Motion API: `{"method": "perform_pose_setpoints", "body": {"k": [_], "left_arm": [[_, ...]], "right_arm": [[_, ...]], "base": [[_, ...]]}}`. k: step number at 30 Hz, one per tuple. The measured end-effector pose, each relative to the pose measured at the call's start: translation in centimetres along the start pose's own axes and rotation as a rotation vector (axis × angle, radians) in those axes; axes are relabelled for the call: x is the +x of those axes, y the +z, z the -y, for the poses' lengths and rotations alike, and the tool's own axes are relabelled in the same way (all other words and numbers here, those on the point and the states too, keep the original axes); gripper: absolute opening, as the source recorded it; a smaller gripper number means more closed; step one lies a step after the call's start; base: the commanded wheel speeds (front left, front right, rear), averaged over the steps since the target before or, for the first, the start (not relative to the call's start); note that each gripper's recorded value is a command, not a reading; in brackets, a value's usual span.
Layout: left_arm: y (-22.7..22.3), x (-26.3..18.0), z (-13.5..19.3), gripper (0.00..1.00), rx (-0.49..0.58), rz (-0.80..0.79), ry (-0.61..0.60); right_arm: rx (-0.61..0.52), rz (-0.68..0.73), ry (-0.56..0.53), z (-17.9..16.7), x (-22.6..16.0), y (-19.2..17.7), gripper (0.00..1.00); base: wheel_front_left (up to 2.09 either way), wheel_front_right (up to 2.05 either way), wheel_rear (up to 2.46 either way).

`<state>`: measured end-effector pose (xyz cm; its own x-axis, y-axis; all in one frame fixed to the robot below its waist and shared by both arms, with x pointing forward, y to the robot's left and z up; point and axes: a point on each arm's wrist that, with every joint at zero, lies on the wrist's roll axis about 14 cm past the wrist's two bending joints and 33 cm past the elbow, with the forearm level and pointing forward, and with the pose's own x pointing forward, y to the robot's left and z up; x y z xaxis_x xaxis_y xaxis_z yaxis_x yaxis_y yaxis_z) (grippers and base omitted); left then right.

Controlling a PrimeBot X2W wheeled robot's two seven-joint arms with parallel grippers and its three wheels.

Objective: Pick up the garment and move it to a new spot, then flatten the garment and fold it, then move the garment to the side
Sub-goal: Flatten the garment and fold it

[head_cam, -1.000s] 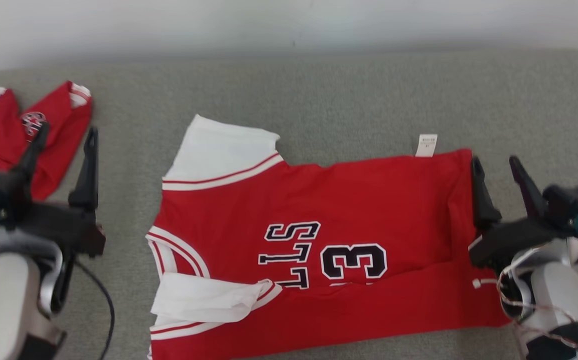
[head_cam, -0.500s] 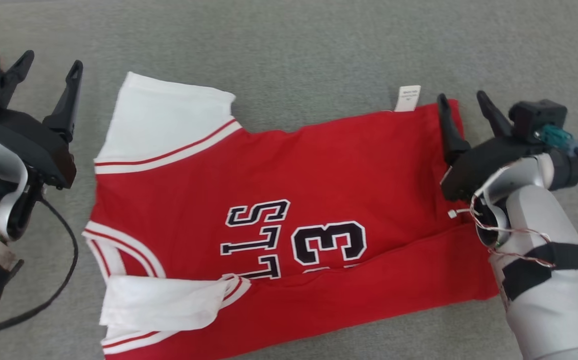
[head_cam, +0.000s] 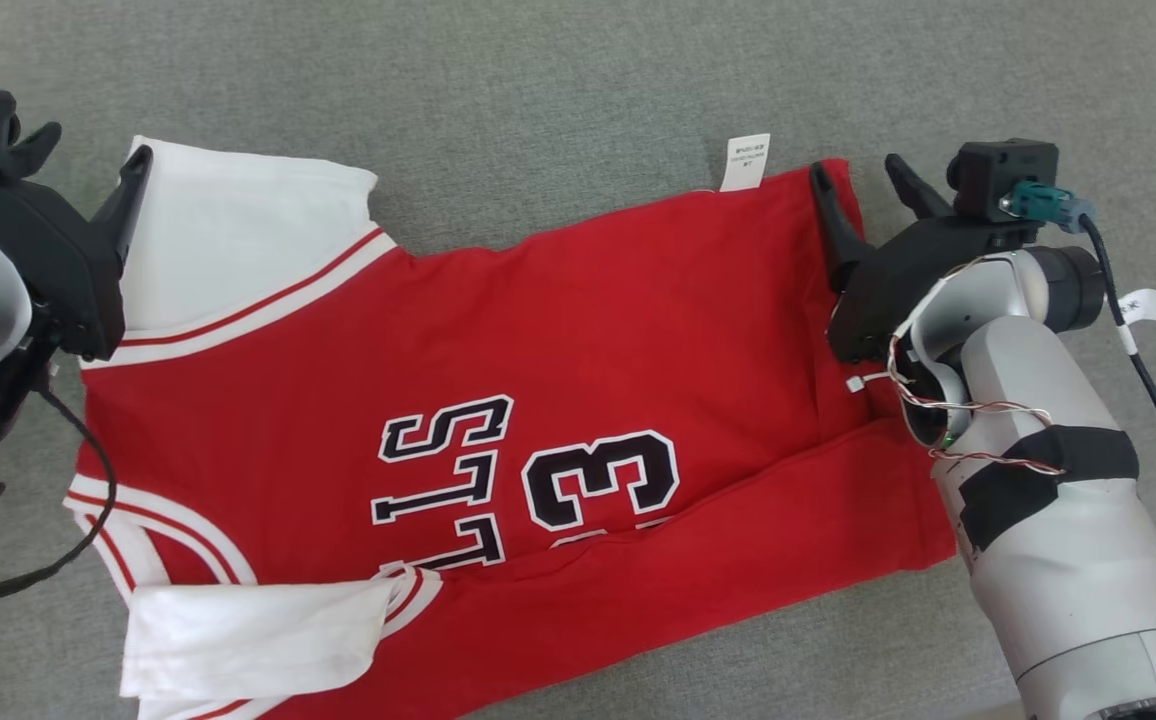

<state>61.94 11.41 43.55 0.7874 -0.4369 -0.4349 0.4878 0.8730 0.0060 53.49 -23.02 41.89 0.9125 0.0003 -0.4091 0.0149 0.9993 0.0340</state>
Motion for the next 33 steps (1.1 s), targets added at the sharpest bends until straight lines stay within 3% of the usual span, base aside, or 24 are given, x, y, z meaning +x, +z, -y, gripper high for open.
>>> {"method": "perform_pose_setpoints", "body": {"k": [17, 18, 19, 20, 21, 27, 33], "left_arm": [[-3.2, 2.2, 1.3, 1.0, -0.048, -0.119, -0.048], [-3.4, 2.3, 1.3, 0.98, -0.047, -0.125, -0.049], [-3.6, 2.4, 1.4, 0.65, -0.038, -0.135, -0.053], [-3.7, 2.5, 1.6, 0.17, -0.036, -0.14, -0.059], [-3.8, 2.6, 1.8, 0.0, -0.041, -0.144, -0.065], [-3.1, 2.4, 1.7, 0.0, -0.08, -0.08, -0.062], [0.4, 1.1, 1.8, 0.0, -0.092, 0.101, -0.053]], "right_arm": [[0.022, -0.074, 0.036, -1.4, 1.1, -1.6, 1.0], [0.023, -0.079, 0.035, -1.4, 1.2, -1.7, 0.89], [0.027, -0.08, 0.035, -1.4, 1.3, -1.7, 0.67], [0.029, -0.078, 0.036, -1.4, 1.4, -1.7, 0.28], [0.029, -0.072, 0.037, -1.5, 1.6, -1.5, 0.0], [0.032, -0.008, 0.052, -2.3, 2.3, -0.6, 0.0], [0.036, 0.083, 0.066, -2.7, 1.7, 0.8, 0.0]], "base": [[0.0, 0.0, 0.0], [0.0, 0.0, 0.0], [0.0, 0.0, 0.0], [0.0, 0.0, 0.0], [0.0, 0.0, 0.0], [0.0, 0.0, 0.0], [0.0, 0.0, 0.0]]}}
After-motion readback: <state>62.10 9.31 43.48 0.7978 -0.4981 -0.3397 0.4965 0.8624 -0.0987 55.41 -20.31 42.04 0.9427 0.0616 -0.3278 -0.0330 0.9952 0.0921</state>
